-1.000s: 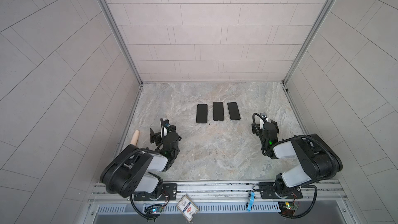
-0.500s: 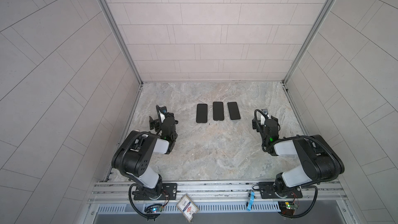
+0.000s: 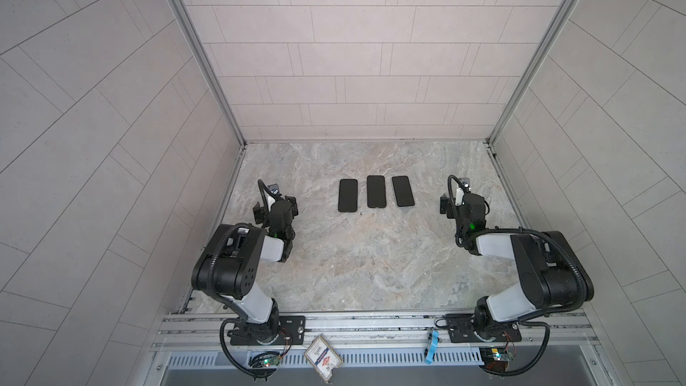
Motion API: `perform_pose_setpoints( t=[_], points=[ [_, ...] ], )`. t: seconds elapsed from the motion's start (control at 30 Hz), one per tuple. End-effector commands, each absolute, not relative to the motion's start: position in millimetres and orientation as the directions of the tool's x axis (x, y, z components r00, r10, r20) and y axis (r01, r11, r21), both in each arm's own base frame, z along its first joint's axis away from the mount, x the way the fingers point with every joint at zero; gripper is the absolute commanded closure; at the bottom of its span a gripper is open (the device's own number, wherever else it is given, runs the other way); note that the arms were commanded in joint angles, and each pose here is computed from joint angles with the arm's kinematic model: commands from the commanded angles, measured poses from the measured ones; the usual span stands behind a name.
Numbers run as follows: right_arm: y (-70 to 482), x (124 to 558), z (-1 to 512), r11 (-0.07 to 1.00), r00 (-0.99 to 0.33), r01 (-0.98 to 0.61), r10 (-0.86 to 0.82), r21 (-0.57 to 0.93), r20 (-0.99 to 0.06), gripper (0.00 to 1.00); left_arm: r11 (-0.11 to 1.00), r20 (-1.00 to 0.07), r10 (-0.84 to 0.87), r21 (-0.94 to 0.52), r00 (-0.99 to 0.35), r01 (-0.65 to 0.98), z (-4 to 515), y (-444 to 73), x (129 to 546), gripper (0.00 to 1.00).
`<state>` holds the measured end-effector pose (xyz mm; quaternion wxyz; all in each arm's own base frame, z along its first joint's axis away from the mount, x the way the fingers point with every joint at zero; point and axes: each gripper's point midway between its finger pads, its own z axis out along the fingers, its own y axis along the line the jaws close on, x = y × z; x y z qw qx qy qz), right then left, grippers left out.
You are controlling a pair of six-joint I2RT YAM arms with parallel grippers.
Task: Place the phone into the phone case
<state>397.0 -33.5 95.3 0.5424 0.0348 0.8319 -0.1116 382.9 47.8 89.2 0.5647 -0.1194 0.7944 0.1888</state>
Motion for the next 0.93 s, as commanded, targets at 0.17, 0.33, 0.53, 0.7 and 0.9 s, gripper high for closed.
perform_pose_setpoints(
  t=[0.17,0.33,0.53,0.7,0.9],
  points=[
    [-26.2,392.6,86.2,0.978,-0.438,0.157,-0.055,-0.136,-0.897,0.00,0.912,-0.948,0.007,0.136,-0.317,-0.386,94.8,44.0,386.5,0.00],
    [-25.7,392.4,86.5,0.977,-0.437,0.159,-0.057,-0.140,-0.897,0.00,0.912,-0.948,0.007,0.137,-0.319,-0.386,94.5,44.1,386.4,0.00],
    [-25.5,392.5,86.5,0.977,-0.437,0.159,-0.058,-0.140,-0.898,0.00,0.912,-0.948,0.007,0.136,-0.319,-0.386,94.5,44.0,386.4,0.00],
    [-26.6,394.3,84.0,0.978,-0.448,0.159,-0.049,-0.134,-0.893,0.00,0.913,-0.948,0.006,0.135,-0.317,-0.386,94.9,43.7,386.5,0.00],
    [-26.7,392.4,86.6,0.978,-0.436,0.160,-0.051,-0.133,-0.898,0.00,0.912,-0.948,0.007,0.137,-0.319,-0.386,94.6,43.9,386.4,0.00]
  ],
)
